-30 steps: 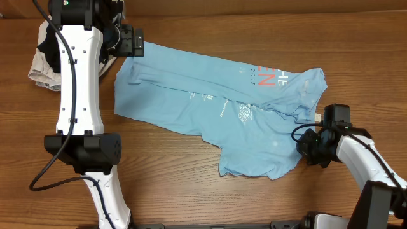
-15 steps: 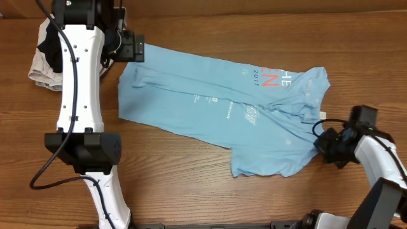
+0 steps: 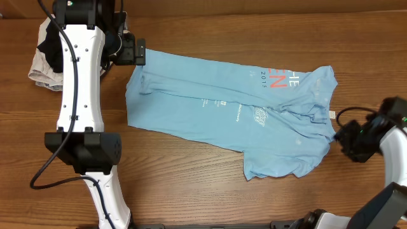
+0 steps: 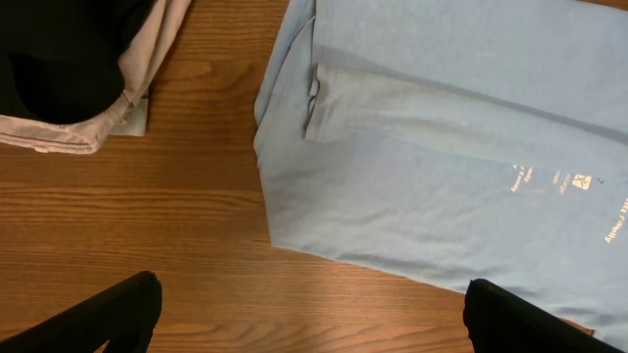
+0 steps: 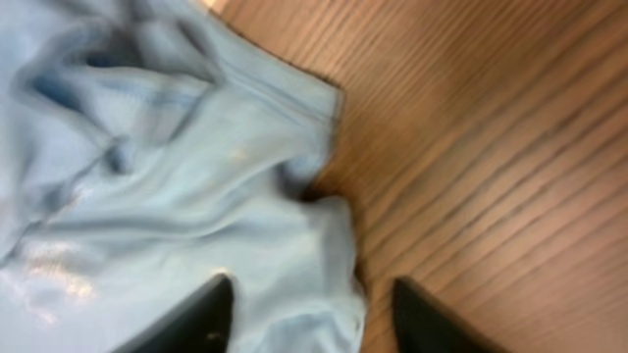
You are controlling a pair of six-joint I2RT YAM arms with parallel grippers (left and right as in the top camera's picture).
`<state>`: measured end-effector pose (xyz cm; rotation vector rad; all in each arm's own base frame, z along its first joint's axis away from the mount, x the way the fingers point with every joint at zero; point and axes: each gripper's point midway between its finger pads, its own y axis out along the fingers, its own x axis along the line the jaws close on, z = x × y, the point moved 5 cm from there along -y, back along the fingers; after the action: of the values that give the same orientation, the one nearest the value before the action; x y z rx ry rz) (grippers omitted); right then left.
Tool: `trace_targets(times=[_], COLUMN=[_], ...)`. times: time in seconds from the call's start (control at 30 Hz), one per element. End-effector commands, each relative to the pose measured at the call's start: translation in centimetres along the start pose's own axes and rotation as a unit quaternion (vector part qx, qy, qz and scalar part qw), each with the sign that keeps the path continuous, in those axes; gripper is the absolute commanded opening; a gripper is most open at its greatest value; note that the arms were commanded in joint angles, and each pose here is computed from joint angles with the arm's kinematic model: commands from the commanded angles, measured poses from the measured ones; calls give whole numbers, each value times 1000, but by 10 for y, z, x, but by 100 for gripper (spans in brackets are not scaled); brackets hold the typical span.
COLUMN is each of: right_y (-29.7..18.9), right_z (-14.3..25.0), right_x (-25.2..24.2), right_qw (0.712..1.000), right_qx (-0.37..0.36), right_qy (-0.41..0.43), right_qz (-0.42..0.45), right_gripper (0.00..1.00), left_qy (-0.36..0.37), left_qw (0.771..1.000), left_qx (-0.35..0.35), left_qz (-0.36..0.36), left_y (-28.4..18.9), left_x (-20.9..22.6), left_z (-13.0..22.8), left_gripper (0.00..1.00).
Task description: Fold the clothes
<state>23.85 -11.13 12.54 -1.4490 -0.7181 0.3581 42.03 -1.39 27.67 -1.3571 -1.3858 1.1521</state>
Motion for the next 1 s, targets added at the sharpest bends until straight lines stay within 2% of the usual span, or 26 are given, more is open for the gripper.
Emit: trace_targets(times=[0.0, 0.07, 0.13, 0.27, 0.43, 0.6, 0.8, 0.97], right_y=[-52, -75, -102, -117, -121, -116, -114, -113], right_z=[-13, -9, 4, 27, 51, 70, 86, 87], right_x=[24, 32, 44, 56, 74, 89, 101, 104], right_qw=[997, 996, 994, 990, 983, 977, 969, 967], right_qx=[-50, -60, -68, -72, -64, -40, -25, -25], right_qy=[-36, -46, -66, -103, -155, -199, -236, -242], right_qz=[-38, -44, -52, -61, -72, -73, -75, -77], right_gripper=[79, 94, 100, 100, 100, 93, 83, 77], left_qy=[-24, -43, -62, -96, -145, -178, -201, -189], left_qw=[999, 997, 995, 993, 988, 982, 975, 978], left_qx=[-41, -60, -79, -64, 21, 66, 88, 89], left_qz=[11, 14, 15, 0, -39, -8, 19, 25], left_y=[-37, -52, -70, -69, -21, 40, 101, 135], left_x=[3, 3, 3, 10, 28, 43, 53, 45], left_z=[9, 13, 21, 34, 53, 59, 73, 83], left_gripper=[100, 100, 100, 100, 100, 98, 93, 80])
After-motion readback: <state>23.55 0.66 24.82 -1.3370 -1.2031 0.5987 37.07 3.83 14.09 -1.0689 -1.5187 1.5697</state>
